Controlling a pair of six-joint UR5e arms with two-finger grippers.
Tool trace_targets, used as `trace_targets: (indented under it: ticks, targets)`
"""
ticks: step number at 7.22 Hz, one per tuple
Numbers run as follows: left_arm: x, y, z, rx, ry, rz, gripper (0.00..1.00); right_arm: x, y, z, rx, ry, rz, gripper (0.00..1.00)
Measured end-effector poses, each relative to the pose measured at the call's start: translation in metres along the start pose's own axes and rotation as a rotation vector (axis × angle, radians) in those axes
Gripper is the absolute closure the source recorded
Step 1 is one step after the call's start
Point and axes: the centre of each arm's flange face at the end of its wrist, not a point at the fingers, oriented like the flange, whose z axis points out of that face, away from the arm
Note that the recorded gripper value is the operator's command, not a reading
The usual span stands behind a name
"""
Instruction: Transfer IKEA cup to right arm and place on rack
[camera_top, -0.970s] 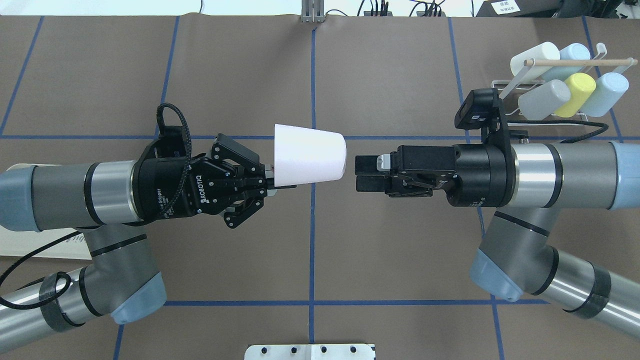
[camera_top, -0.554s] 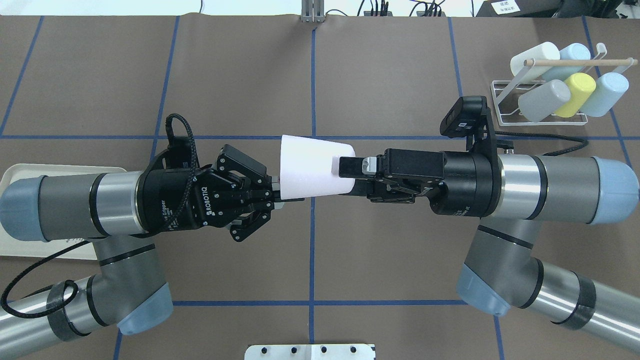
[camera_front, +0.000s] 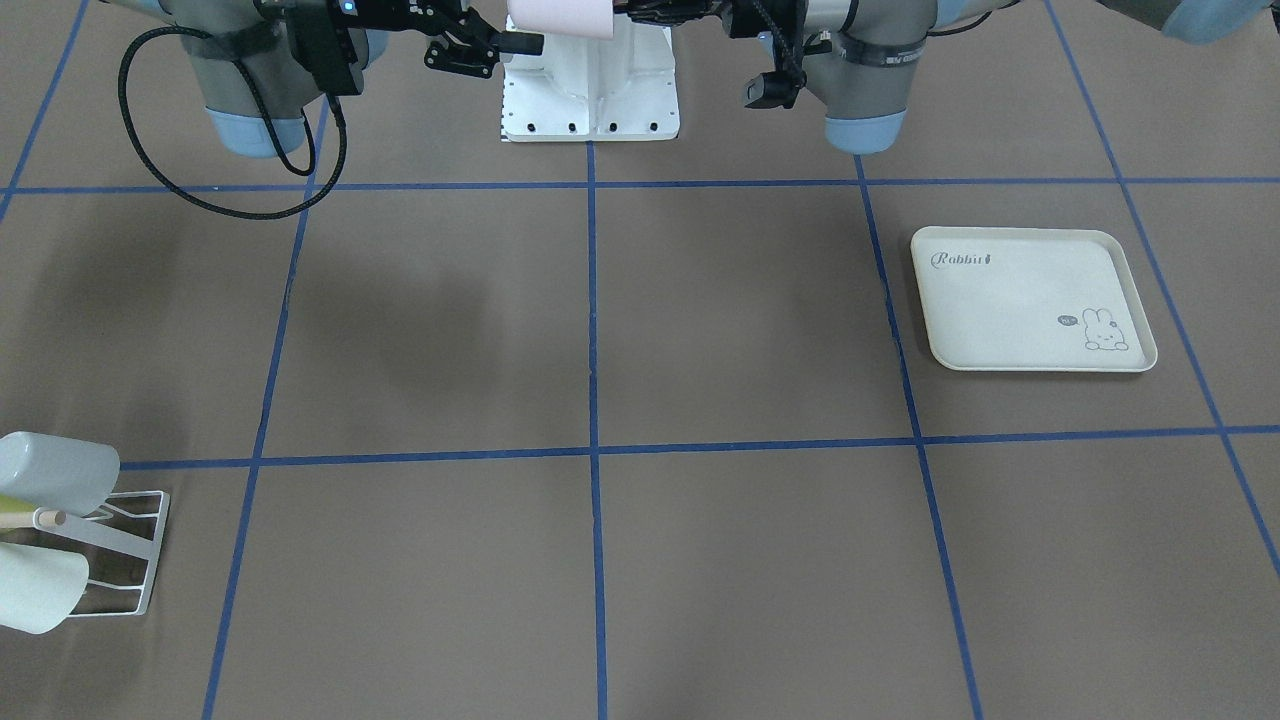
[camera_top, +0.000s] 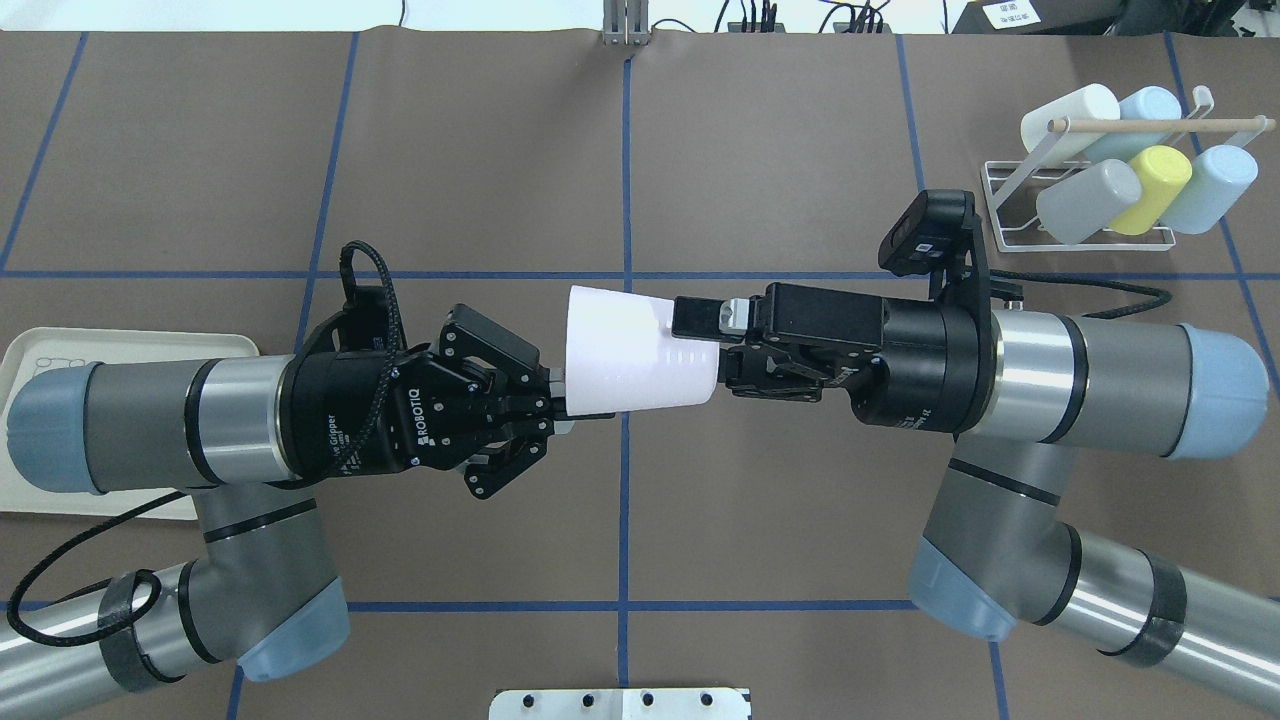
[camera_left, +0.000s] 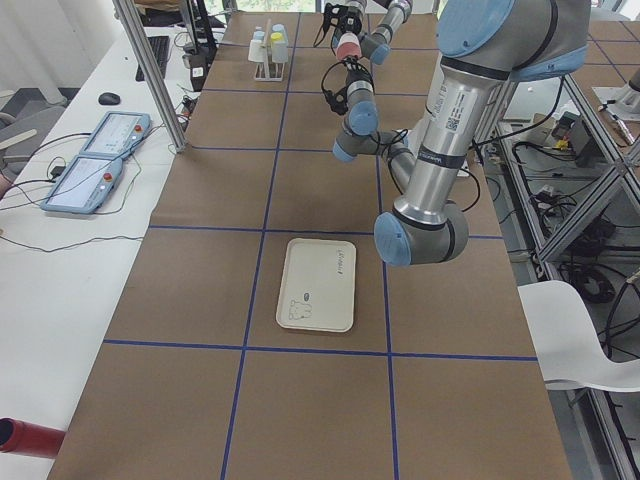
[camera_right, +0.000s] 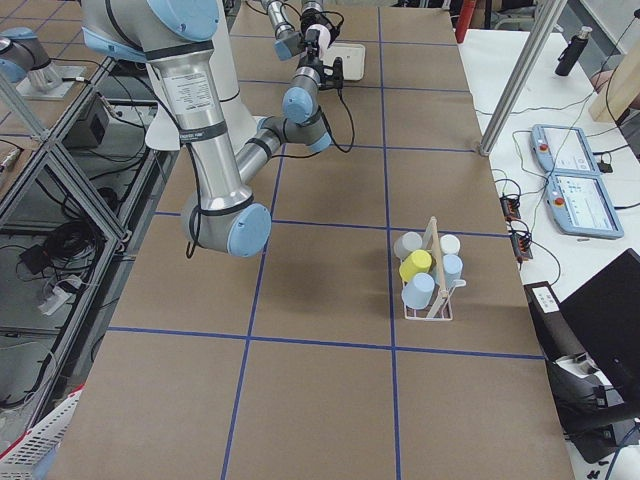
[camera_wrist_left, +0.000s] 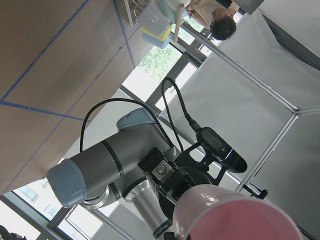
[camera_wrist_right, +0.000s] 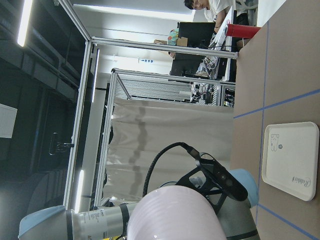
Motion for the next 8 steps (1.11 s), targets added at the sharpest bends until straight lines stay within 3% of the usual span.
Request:
trace_targets:
  ticks: [2,3,4,5,8]
  targets:
    - [-0.0005,0.0007,0.0004,-0.003,0.001,-0.001,1.00,0.0004,0.0049,0.0040,-0.005,-0.007,0.008,0.31]
    - [-0.0004,0.0012,0.0006,-0.004,0.003,-0.001,0.84,0.0010,0.0079,0.0055,-0.010,-0.009,0.012,0.47]
    - [-0.0002,0.0013,0.0005,-0.003,0.006,0.000,0.26,0.0012,0.0094,0.0063,-0.013,-0.010,0.014,0.66]
    - [-0.0007,0.0005,-0.0004,0.000,0.007,0.004,0.00,0.0012,0.0098,0.0065,-0.013,-0.011,0.013,0.73]
    - [0.0057,-0.0029,-0.0088,0.016,0.020,0.033,0.00,-0.0001,0.0081,0.0056,-0.004,-0.013,0.010,0.77]
